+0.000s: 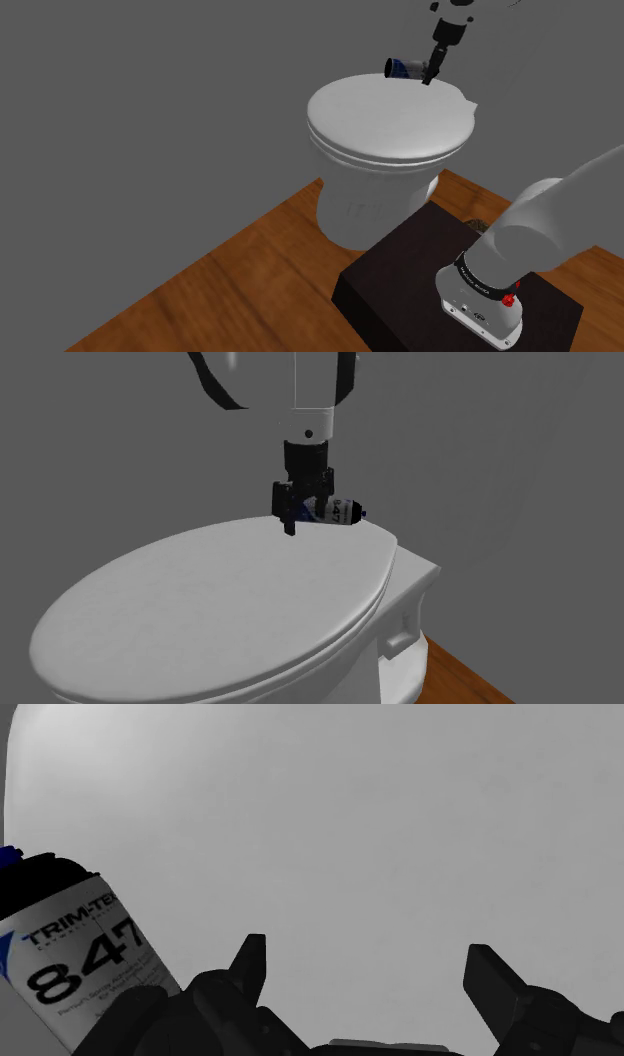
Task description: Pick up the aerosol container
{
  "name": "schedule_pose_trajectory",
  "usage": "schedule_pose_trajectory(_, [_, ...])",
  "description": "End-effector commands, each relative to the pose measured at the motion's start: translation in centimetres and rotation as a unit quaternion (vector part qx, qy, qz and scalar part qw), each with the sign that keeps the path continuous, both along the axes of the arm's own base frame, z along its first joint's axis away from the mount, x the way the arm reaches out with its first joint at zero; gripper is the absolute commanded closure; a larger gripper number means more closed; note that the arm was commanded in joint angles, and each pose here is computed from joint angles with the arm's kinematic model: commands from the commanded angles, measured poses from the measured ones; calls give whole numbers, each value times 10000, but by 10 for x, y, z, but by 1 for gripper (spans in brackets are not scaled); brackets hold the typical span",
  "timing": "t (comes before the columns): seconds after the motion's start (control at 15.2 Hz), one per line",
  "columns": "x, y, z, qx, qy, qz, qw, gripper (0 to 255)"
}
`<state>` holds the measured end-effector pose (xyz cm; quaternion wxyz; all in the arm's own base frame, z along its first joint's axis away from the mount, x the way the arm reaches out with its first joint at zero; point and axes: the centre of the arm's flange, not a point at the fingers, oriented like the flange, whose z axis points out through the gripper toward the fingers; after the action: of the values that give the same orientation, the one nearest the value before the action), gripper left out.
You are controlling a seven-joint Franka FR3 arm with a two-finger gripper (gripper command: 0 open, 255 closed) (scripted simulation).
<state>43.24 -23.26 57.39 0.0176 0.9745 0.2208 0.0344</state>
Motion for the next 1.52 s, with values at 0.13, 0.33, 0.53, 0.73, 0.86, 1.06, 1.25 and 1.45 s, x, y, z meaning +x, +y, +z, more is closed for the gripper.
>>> schedule_pose_trajectory(0.13, [38,-36,4,-165,-33,487,9987,0])
schedule_pose_trajectory(0.33, [65,-61,7,-278,-58,832,9961,0])
schedule_pose_trajectory(0.53, [95,-83,10,-390,-83,1176,9923,0])
schedule_pose_trajectory(0.73, [112,-95,8,-456,-98,1379,9893,0])
schedule_pose_trajectory(0.86, [112,-95,-3,-456,-98,1379,9893,0])
schedule_pose_trajectory(1.06, [112,-95,-19,-456,-98,1379,9893,0])
schedule_pose_trajectory(1.25, [112,-95,-27,-456,-98,1379,9893,0])
schedule_pose_trajectory(1.45, [112,-96,-27,-456,-98,1379,9894,255])
